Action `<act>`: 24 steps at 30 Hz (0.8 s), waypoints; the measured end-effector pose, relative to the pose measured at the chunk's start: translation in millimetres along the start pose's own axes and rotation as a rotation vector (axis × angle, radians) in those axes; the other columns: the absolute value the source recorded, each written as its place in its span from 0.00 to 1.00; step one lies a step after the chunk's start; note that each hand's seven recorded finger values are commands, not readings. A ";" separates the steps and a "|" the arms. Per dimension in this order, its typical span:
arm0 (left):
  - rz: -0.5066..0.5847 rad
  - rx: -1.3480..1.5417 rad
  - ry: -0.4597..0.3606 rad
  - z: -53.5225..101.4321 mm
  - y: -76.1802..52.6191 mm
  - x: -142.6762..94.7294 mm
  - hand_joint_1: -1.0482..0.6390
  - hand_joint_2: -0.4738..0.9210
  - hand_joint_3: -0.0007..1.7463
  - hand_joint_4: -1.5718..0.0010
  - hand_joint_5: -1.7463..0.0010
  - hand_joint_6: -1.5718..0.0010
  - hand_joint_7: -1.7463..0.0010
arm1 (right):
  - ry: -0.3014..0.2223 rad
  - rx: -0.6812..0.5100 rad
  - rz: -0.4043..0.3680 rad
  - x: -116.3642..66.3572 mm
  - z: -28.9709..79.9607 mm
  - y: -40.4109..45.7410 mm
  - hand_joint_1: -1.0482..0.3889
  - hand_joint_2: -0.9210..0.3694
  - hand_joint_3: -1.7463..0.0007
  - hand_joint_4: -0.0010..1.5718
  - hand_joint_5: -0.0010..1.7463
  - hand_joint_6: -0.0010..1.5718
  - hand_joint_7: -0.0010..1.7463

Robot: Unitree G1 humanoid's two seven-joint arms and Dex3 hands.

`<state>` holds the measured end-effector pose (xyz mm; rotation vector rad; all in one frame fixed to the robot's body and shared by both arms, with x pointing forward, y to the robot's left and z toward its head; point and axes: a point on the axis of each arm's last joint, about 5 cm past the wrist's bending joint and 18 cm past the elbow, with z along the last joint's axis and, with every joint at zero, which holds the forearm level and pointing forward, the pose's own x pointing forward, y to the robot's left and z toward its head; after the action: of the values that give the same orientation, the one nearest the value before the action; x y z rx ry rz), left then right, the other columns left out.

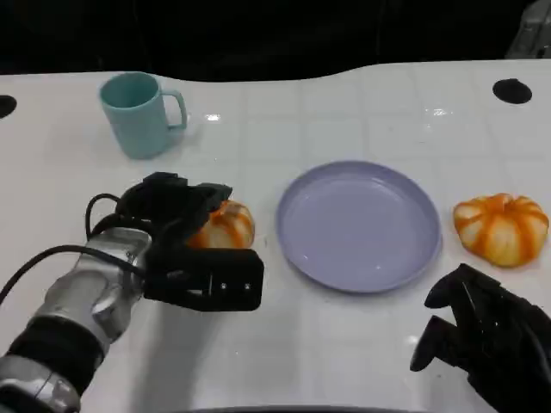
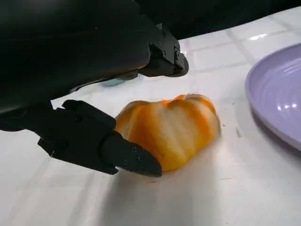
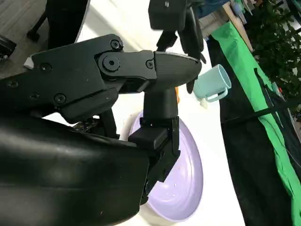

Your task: Grasp the bread from the table and place it into the plate.

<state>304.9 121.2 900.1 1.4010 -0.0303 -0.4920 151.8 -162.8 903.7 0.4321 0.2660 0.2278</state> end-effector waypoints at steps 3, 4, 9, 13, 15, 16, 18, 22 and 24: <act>-0.010 0.011 0.019 0.3 -2.0 6.3 0.38 0.91 0.00 0.98 0.86 0.85 1.00 | 0.003 0.000 0.001 -0.9 -0.6 -0.5 0.43 0.00 0.76 0.43 1.00 0.33 0.91; -0.014 0.015 0.023 0.7 -2.8 7.9 0.37 0.91 0.00 0.98 0.86 0.85 1.00 | 0.004 0.000 0.001 -1.1 -0.8 -0.6 0.43 0.00 0.76 0.43 1.00 0.33 0.91; -0.039 0.036 0.037 4.6 -3.4 15.3 0.38 0.92 0.00 0.98 0.86 0.84 1.00 | 0.004 0.000 -0.002 -2.6 -1.1 -0.9 0.43 0.00 0.76 0.42 1.00 0.33 0.91; -0.069 0.029 0.054 6.4 -4.7 17.9 0.38 0.93 0.00 0.96 0.87 0.84 0.99 | 0.001 0.002 -0.003 -3.3 -0.6 -1.1 0.43 0.00 0.76 0.42 1.00 0.34 0.91; -0.082 0.016 0.061 7.1 -6.5 18.3 0.40 0.94 0.00 0.95 0.88 0.84 1.00 | 0.000 0.002 -0.004 -3.9 -0.5 -1.1 0.43 0.00 0.76 0.43 1.00 0.34 0.90; -0.090 0.014 0.064 7.2 -7.6 18.3 0.40 0.94 0.00 0.93 0.89 0.83 1.00 | -0.001 0.002 -0.004 -4.3 -0.5 -1.1 0.43 0.00 0.76 0.43 1.00 0.34 0.90; -0.099 0.010 0.064 8.0 -9.0 18.5 0.43 0.94 0.00 0.87 0.90 0.80 0.99 | -0.001 0.001 -0.004 -4.9 -0.6 -1.0 0.42 0.00 0.76 0.42 1.00 0.34 0.90; -0.092 -0.032 0.053 8.2 -9.7 18.5 0.48 0.99 0.06 0.65 0.89 0.64 0.96 | -0.003 0.000 -0.002 -5.4 -0.2 -0.8 0.42 0.00 0.77 0.42 1.00 0.34 0.90; -0.071 -0.063 0.051 7.5 -9.9 18.2 0.49 1.00 0.07 0.50 0.52 0.37 0.95 | -0.005 0.000 -0.001 -5.5 0.1 -0.6 0.42 0.00 0.77 0.42 1.00 0.34 0.89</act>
<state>315.9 107.1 887.4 1.3560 0.0760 -0.5119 146.8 -164.8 904.6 0.4320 0.2616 0.2255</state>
